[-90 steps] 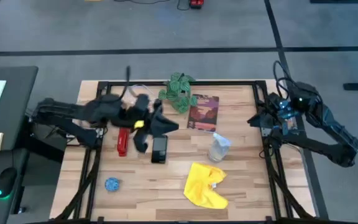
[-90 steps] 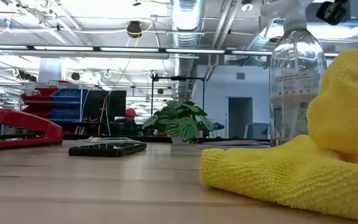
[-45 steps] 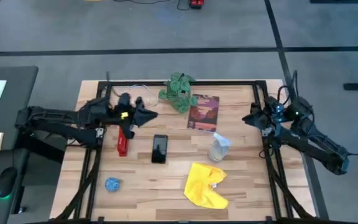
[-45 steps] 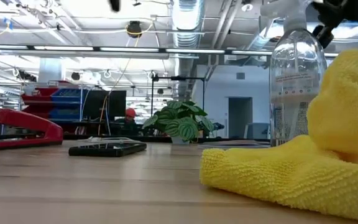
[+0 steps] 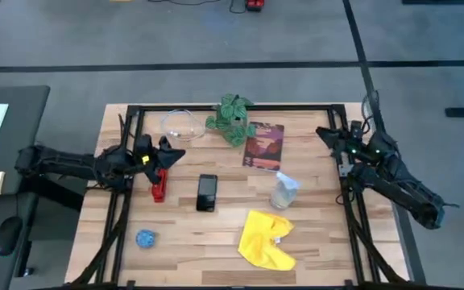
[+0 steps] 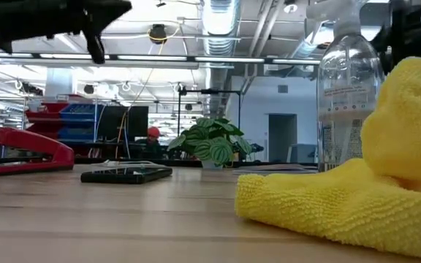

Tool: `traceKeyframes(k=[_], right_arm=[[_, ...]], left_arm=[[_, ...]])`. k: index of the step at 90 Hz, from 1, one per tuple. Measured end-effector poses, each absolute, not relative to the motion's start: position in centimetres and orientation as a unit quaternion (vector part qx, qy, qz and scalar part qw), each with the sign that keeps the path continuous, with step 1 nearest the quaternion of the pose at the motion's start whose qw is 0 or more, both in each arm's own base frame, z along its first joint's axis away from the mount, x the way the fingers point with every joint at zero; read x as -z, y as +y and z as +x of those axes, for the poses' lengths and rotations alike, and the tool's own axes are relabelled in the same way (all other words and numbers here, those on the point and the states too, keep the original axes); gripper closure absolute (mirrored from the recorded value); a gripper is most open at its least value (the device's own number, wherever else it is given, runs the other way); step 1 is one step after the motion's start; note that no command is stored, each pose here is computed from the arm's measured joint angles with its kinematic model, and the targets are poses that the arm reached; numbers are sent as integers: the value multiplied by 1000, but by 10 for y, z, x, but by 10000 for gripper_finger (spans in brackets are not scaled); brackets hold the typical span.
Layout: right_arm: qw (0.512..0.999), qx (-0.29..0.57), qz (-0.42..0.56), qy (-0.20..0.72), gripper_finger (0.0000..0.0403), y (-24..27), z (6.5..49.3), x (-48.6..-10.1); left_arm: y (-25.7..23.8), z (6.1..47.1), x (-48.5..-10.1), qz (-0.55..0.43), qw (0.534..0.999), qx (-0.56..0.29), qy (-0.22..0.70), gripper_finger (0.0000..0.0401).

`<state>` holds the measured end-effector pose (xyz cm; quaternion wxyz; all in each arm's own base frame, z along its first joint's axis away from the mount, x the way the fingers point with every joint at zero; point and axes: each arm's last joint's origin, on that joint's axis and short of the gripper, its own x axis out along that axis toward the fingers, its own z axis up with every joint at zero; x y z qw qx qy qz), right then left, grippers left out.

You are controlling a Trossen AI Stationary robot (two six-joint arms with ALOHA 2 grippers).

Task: Apply microfiber cloth
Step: Return to Home Position

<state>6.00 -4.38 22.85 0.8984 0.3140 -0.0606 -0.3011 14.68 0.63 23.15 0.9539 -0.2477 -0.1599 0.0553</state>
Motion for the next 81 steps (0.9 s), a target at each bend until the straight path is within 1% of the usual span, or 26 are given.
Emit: traceKeyframes(k=[10,19,32,35,45,52,60,67,74,77,81], right_arm=[[869,356,342,32,311,-45,59,-208],[845,378,361,113,311,-43,56,-193],[824,388,375,174,311,-39,51,-182],[820,390,377,184,311,-38,50,-180],[809,395,382,209,311,-36,47,-176],[806,396,384,217,311,-35,46,-175],[806,395,384,218,311,-35,46,-175],[810,389,382,215,311,-34,46,-175],[826,367,375,207,311,-30,45,-177],[833,356,371,204,311,-29,45,-177],[843,340,366,198,311,-26,44,-177]], left_arm=[[8,145,-212,-247,955,-89,-137,401],[9,141,-195,-242,955,-122,-119,401],[10,137,-175,-287,945,-134,-85,401],[10,138,-170,-301,941,-141,-61,401],[10,138,-154,-352,921,-168,8,401],[10,136,-148,-399,898,-182,31,401],[10,134,-139,-424,880,-203,64,401],[10,133,-136,-424,877,-213,83,401],[10,133,-136,-420,877,-215,86,401],[10,133,-136,-403,885,-218,82,401],[12,133,-138,-358,902,-233,69,401]])
